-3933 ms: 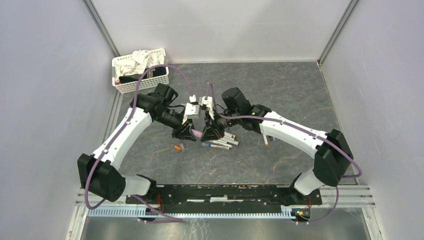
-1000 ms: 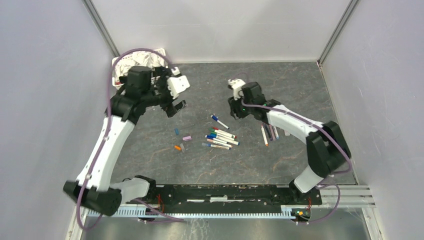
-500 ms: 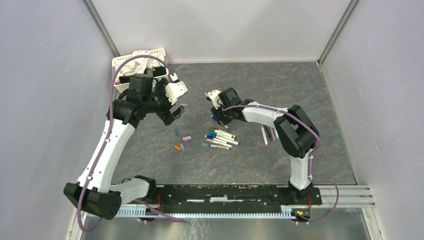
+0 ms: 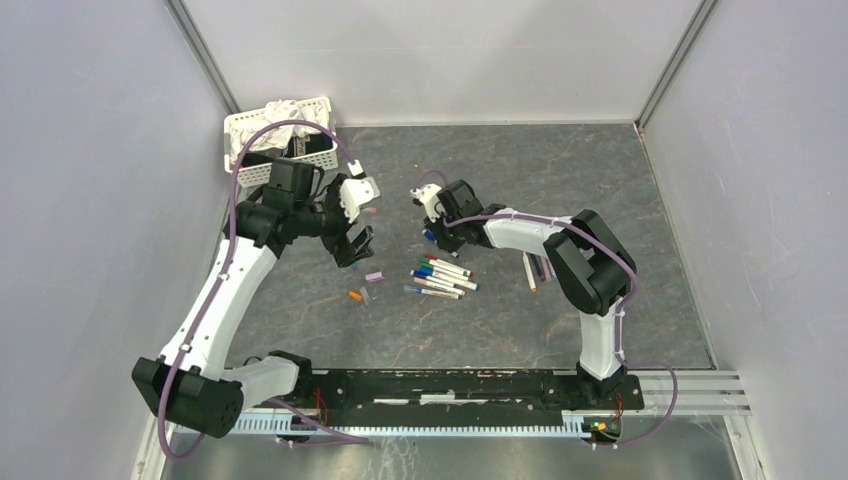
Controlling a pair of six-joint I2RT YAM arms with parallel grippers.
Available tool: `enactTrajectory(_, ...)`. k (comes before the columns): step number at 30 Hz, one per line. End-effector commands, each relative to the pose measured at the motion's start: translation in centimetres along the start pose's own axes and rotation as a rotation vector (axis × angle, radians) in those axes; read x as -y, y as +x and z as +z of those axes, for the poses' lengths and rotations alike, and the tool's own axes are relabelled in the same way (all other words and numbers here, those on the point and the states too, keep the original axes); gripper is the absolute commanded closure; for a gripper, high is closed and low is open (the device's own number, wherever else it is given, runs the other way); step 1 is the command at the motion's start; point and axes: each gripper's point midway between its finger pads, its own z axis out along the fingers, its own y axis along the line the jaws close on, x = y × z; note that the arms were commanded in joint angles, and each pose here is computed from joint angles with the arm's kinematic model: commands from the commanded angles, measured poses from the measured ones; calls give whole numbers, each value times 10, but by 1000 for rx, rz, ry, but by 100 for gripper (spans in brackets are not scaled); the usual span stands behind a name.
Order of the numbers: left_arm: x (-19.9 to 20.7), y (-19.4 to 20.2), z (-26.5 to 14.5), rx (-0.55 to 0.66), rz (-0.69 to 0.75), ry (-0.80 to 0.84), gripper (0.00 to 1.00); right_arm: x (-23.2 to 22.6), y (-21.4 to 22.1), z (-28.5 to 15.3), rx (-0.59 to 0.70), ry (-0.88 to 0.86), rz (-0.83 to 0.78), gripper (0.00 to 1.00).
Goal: Open the pen caps
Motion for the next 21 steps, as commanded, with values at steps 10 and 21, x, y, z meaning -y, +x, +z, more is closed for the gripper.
enactTrajectory(10,20,-3,13,67,-4,128,1,3,-23,-46,103,31,-31,100)
enactTrajectory(21,45,14,23,68,184,252,7,-93,-56,-124,206,-517,-32,100)
